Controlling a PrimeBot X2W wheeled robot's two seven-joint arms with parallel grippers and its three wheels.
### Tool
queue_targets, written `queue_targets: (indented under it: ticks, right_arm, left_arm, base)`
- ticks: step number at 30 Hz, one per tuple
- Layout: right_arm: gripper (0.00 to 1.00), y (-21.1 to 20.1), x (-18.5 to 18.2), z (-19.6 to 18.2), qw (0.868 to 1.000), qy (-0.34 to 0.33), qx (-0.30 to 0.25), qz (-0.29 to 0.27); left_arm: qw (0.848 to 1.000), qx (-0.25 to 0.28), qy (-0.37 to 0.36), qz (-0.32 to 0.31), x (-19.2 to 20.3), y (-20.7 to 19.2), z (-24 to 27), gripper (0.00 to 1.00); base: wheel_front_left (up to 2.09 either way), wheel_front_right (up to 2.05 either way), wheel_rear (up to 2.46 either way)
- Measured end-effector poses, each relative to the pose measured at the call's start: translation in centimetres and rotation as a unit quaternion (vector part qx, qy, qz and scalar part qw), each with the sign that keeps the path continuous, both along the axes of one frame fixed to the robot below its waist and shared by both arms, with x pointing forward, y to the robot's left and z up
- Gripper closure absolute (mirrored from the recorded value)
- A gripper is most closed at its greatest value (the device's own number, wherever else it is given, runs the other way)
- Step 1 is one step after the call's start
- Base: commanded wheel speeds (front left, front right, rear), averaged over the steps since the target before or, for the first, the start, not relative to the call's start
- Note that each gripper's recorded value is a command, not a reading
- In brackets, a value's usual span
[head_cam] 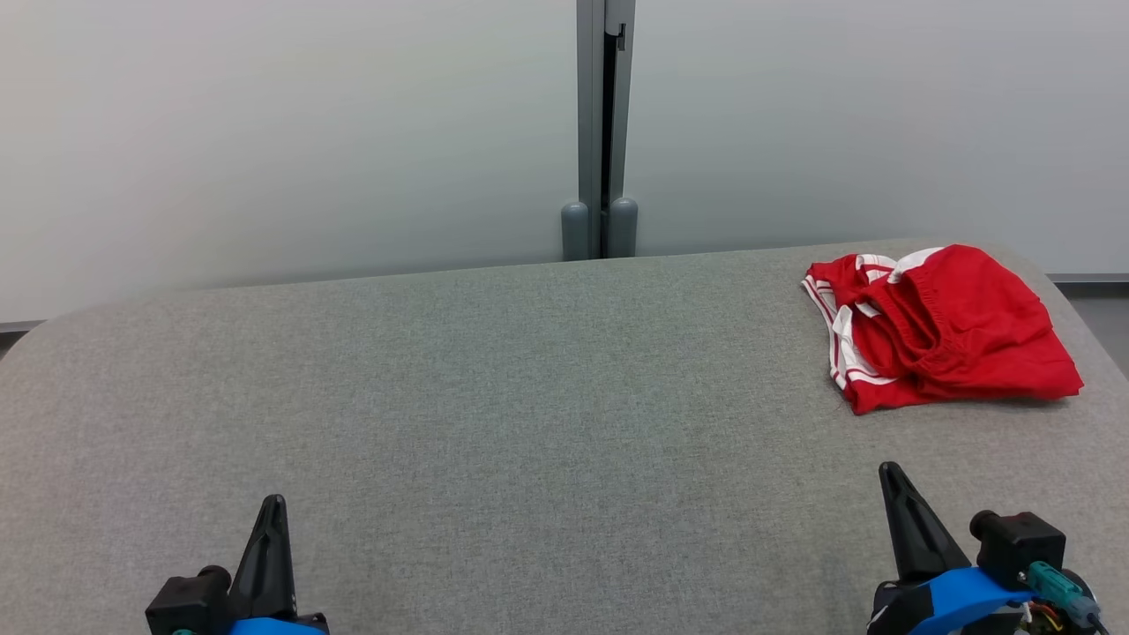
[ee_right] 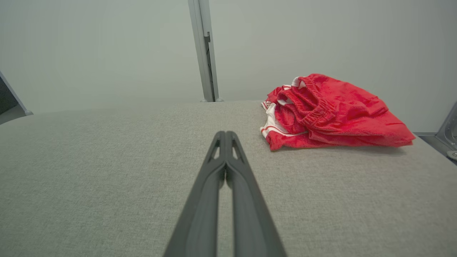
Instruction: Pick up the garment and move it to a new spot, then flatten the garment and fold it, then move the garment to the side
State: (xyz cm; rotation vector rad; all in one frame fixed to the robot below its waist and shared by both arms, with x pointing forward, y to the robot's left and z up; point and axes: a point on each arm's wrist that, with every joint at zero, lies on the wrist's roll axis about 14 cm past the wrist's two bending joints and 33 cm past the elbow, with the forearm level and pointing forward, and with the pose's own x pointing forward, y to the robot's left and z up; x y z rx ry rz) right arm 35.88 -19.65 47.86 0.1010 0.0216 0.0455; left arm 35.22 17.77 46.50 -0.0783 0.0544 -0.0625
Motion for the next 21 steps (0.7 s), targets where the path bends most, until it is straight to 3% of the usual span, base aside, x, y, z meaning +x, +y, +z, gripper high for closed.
queue_targets:
  ticks: [11,21]
  right_arm:
    - [1.00,-0.6,0.1,-0.4,0.994,0.018,0.100,-0.028]
    - [1.00,-1.1,0.3,-0.2,0.981,0.021,0.185,-0.045]
  left_arm:
    - [0.994,-0.100,0.026,0.034,-0.1,0.9,-0.7,1.00]
    - [0.981,-0.187,0.029,0.053,0.4,1.4,-0.3,1.00]
  base:
    - [0.00,0.00,0.00]
    - [0.00,0.00,0.00]
